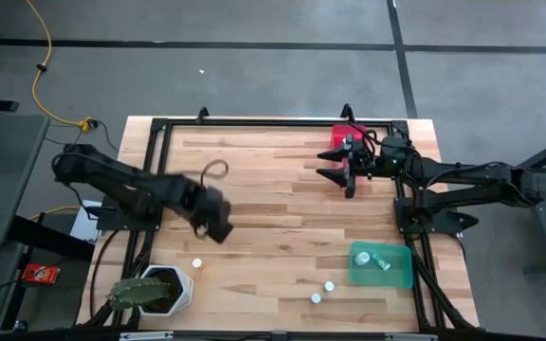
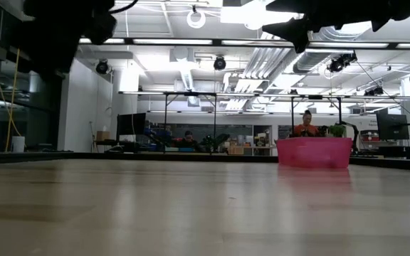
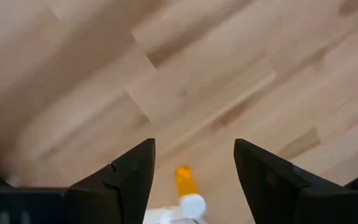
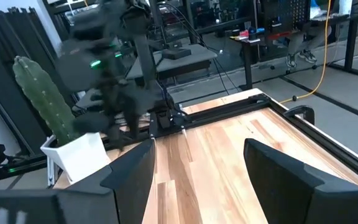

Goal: Pick and place medicine bottles into bin by pill shape (circle, oval)
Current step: Put the orange tablet bottle into the green bin

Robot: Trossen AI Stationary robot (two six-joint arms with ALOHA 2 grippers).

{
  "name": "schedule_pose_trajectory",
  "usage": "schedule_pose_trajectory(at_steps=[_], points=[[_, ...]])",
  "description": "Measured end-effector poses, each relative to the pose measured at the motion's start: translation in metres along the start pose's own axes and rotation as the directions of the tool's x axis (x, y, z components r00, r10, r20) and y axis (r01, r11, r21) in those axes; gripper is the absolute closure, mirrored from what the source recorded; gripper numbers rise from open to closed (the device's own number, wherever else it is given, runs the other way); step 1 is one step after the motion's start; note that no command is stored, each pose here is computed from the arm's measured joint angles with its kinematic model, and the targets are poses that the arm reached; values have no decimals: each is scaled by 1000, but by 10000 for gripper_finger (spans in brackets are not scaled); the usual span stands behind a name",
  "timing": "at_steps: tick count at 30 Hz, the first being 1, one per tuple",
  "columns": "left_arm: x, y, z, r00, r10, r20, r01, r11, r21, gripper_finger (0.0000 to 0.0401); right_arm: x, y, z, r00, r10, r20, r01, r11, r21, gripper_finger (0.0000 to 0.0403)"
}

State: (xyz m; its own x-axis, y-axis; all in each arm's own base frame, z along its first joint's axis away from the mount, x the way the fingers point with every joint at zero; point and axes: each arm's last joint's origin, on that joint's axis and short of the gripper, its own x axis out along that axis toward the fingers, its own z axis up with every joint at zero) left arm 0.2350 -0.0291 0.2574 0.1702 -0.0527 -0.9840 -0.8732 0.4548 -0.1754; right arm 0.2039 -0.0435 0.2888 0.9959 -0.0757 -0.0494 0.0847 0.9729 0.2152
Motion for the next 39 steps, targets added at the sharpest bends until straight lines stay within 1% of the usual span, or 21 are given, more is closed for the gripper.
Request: schedule_pose_trajectory(at_steps=[4, 6, 11, 17, 20, 24, 27, 31, 39], points=[[19, -18, -22, 999, 49, -22, -50, 996, -73, 192, 0, 0, 0, 1000, -1, -5, 1, 1000, 0, 163], [31, -24, -31, 995, 88, -54, -93, 991, -100, 192, 0, 0, -1, 1000, -1, -5, 1, 1000, 1, 163], [51, -34, -54, 975, 150, -164, -170, 978, -118, 192, 0, 0, -1, 1000, -1, -8, 1, 1000, 1, 163], [64, -39, -73, 963, 201, -178, -229, 962, -151, 192, 0, 0, -2, 1000, -4, -16, 4, 1000, 2, 163], [67, -40, -78, 961, 211, -178, -240, 957, -160, 192, 0, 0, -2, 1000, -4, -19, 4, 1000, 2, 163], [72, -41, -80, 966, 189, -177, -217, 963, -159, 192, 0, 0, -2, 1000, -4, -20, 4, 1000, 2, 163], [81, -37, -81, 966, 188, -179, -221, 957, -190, 197, 0, -1, -2, 1000, -5, -20, 5, 1000, 2, 163], [87, -33, -82, 960, 185, -211, -227, 954, -194, 207, 0, -1, -2, 1000, -5, -20, 5, 1000, 2, 163], [87, -33, -82, 961, 187, -205, -226, 956, -187, 239, 0, -1, -2, 1000, -5, -19, 6, 1000, 2, 163]])
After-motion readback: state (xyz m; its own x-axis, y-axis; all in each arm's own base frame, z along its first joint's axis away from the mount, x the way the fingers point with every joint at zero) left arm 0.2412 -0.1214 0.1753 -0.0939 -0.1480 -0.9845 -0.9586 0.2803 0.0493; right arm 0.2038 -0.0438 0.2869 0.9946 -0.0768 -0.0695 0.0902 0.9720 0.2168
